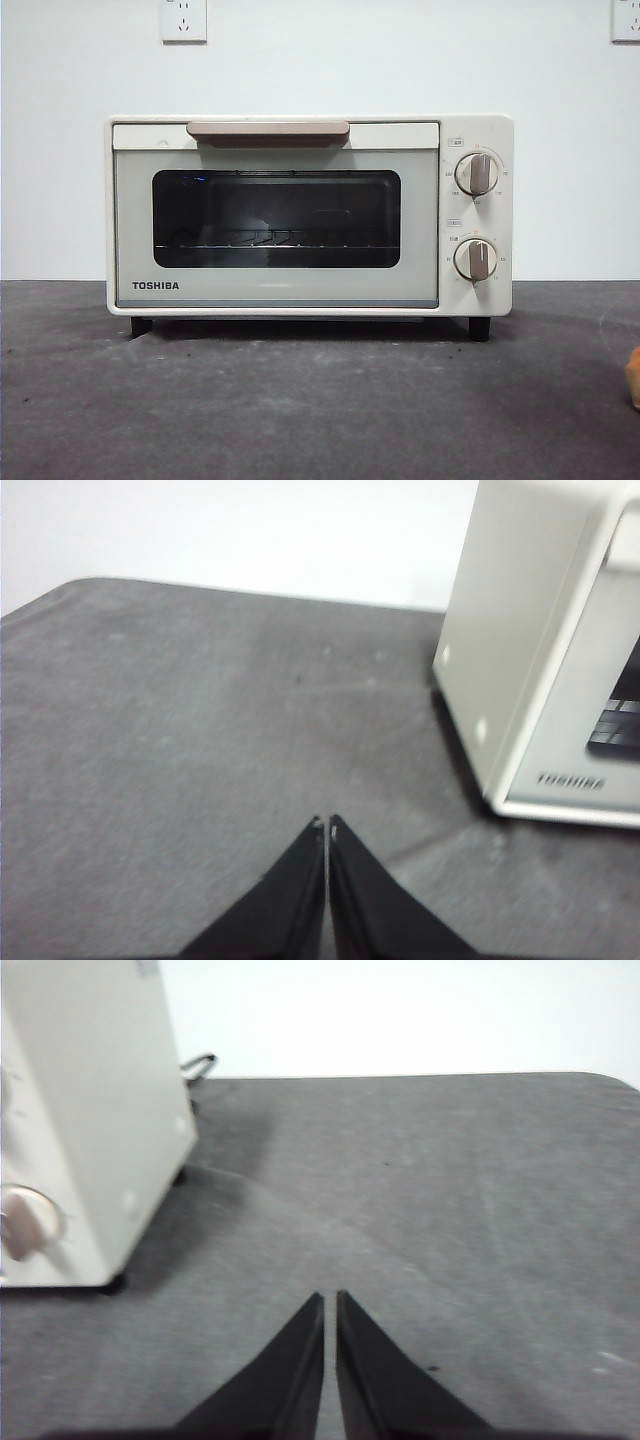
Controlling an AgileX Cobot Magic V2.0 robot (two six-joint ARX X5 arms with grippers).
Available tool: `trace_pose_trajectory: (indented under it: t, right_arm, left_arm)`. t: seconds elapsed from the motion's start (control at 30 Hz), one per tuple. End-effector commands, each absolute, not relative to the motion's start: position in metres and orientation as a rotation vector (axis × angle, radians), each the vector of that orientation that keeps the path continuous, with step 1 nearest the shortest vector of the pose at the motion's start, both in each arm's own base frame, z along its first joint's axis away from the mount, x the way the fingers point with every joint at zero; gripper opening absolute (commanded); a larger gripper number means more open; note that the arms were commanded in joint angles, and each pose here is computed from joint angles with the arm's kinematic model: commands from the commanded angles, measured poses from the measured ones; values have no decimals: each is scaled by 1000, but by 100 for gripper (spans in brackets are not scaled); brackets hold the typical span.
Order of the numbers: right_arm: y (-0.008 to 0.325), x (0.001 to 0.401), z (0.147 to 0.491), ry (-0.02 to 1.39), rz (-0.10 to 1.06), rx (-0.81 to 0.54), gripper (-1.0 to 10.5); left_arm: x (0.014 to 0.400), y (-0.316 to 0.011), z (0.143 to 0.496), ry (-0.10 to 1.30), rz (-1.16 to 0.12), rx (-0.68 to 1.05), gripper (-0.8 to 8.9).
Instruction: The left arm flap open the oven, the right arm pick bread and place it into oven, the left arm flap close the oven
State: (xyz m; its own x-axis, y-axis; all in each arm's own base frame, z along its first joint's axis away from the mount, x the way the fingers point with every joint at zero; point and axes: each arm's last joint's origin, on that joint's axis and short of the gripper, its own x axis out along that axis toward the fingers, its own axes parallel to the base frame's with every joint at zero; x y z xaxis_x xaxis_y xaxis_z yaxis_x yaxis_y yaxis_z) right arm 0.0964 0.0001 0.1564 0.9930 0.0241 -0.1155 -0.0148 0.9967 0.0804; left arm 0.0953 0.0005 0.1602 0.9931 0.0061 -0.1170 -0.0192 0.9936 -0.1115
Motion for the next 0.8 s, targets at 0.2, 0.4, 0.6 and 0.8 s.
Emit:
trace_pose_trajectory:
  t: [0.2,0.4,0.6,0.8]
  right_arm:
    - [2,96,160,107,84,259,11]
    - [3,90,185,59,109,342,11]
    - [5,79,225,55,128,365,11]
    - [7,71,267,105,190,362,11]
  left_arm:
    - [96,-3,159,137,-72,-349,12]
    - [93,-6,186,96,-103,-402,12]
    - [91,-7,231,56,-125,-410,12]
    - [91,-7,285,97,-129,-358,12]
